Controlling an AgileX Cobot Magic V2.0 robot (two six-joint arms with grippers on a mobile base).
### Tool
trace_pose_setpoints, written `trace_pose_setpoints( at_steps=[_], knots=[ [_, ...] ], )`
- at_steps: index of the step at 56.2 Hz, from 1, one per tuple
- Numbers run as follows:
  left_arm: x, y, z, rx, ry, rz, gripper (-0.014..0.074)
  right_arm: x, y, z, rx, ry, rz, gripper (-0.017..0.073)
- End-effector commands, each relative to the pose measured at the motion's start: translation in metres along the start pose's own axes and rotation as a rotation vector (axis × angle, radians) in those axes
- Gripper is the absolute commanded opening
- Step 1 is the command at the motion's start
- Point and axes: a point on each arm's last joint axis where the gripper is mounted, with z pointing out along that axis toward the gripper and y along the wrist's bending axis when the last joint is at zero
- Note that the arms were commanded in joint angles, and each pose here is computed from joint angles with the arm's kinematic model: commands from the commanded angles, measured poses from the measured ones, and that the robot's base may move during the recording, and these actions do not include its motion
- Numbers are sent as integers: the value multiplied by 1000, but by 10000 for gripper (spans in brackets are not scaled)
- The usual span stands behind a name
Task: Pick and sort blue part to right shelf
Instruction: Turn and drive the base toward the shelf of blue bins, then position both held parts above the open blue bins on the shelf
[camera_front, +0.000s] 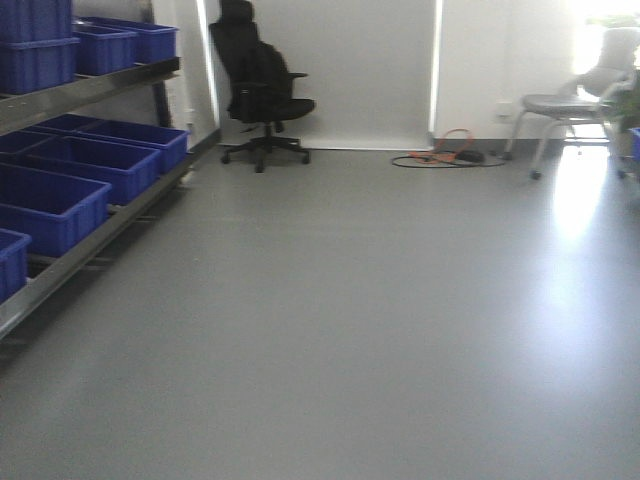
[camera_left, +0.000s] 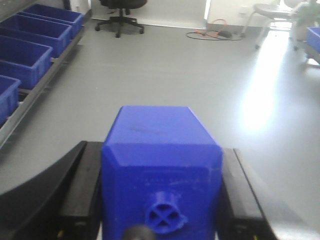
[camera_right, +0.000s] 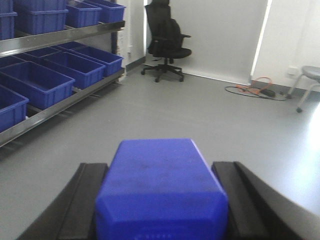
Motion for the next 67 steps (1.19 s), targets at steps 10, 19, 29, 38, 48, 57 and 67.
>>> trace_pose_setpoints(
  at_steps=[10,19,29,38,48,57,67],
  knots=[
    [-18,-1,-3,8,-113,-9,335,-18,0,-2,-9,-112,-15,205],
    [-18,-1,-3,8,-113,-9,335,-18,0,-2,-9,-112,-15,205],
    [-18,-1,-3,8,-113,-9,335,-18,0,-2,-9,-112,-15,205],
    [-18,-1,-3,7,-111,-9,335,-18,0,-2,-9,-112,-15,205],
    [-18,-1,-3,7,-111,-9,335,-18,0,-2,-9,-112,-15,205],
    [-18,-1,-3,7,-111,-9,335,-18,0,-2,-9,-112,-15,205],
    [-18,-1,-3,7,-111,-9,335,-18,0,-2,-9,-112,-15,205]
  ],
)
